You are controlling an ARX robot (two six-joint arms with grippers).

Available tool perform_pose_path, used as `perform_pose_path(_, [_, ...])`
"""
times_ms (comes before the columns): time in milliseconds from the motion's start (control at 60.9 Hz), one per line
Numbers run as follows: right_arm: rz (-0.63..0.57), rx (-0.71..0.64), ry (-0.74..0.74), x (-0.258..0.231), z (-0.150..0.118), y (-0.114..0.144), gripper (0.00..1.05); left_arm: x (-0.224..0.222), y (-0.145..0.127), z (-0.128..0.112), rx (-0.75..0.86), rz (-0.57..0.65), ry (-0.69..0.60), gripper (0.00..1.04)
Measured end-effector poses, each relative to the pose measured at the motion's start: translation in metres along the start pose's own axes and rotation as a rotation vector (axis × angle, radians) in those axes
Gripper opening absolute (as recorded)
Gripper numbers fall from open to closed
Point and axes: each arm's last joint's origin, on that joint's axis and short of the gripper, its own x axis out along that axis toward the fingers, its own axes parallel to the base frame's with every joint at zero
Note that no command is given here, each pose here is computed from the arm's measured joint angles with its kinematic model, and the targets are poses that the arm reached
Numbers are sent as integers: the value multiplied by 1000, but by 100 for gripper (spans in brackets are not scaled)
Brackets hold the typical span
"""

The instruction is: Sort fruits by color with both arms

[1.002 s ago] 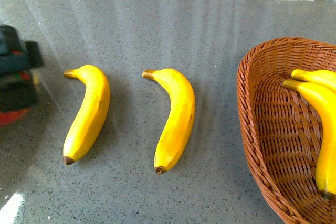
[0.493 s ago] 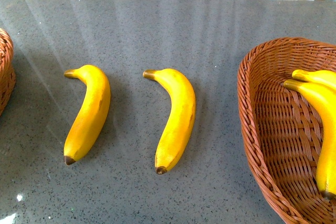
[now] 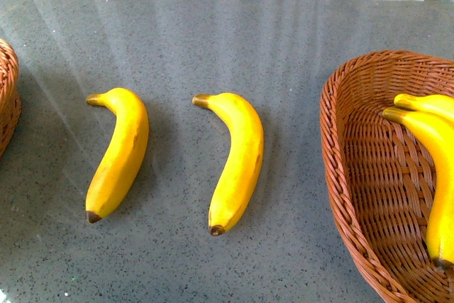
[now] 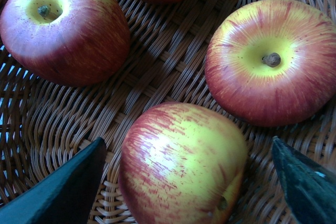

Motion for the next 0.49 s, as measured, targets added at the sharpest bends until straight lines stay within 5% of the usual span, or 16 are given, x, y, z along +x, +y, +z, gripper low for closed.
perform_pose_path(411, [0, 0, 0, 0, 0, 0, 96, -65, 2, 26, -59, -118, -268, 96])
perform_pose_path(493, [0, 0, 0, 0, 0, 0, 96, -69, 10, 24, 48, -361, -458, 83])
